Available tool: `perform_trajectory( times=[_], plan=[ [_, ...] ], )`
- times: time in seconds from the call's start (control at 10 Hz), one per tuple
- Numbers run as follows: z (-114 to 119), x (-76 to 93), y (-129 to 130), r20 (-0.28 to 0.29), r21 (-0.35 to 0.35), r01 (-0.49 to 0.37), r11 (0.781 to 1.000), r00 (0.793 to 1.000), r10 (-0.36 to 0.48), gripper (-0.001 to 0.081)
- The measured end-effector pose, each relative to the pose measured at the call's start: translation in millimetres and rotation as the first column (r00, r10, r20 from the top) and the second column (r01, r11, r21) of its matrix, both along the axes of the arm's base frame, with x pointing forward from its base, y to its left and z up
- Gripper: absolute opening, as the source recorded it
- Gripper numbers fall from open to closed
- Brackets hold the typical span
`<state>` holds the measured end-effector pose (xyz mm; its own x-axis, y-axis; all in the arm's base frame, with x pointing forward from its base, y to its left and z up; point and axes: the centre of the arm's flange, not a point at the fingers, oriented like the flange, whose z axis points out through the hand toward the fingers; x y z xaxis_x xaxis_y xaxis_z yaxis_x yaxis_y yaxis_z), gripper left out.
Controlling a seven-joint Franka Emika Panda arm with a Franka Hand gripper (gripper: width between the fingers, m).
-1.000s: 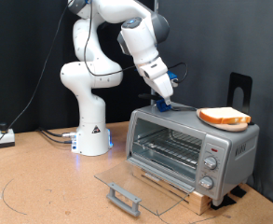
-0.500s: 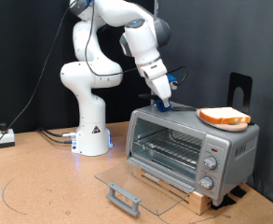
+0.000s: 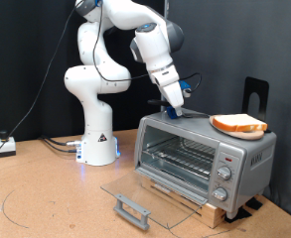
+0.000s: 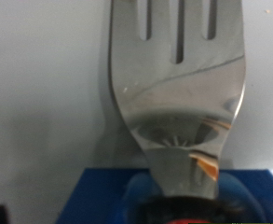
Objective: Make a piece of toast with the oven
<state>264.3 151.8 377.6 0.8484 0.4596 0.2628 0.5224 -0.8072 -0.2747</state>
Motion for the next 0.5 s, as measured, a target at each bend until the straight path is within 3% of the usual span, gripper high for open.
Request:
perform_trajectory(
  times=[0.2,0.3,0.5],
  plan=[
    [-0.4,0.1,0.1,-0.002,-0.001,0.003,1.000,1.000,-0.003,0.0547],
    [-0.4,0.2,0.0,-0.002,-0.001,0.003,1.000,1.000,-0.003,0.0465],
    [-0.4,0.6,-0.7,-0.002,-0.001,0.007,1.000,1.000,-0.007,0.0465]
  ],
)
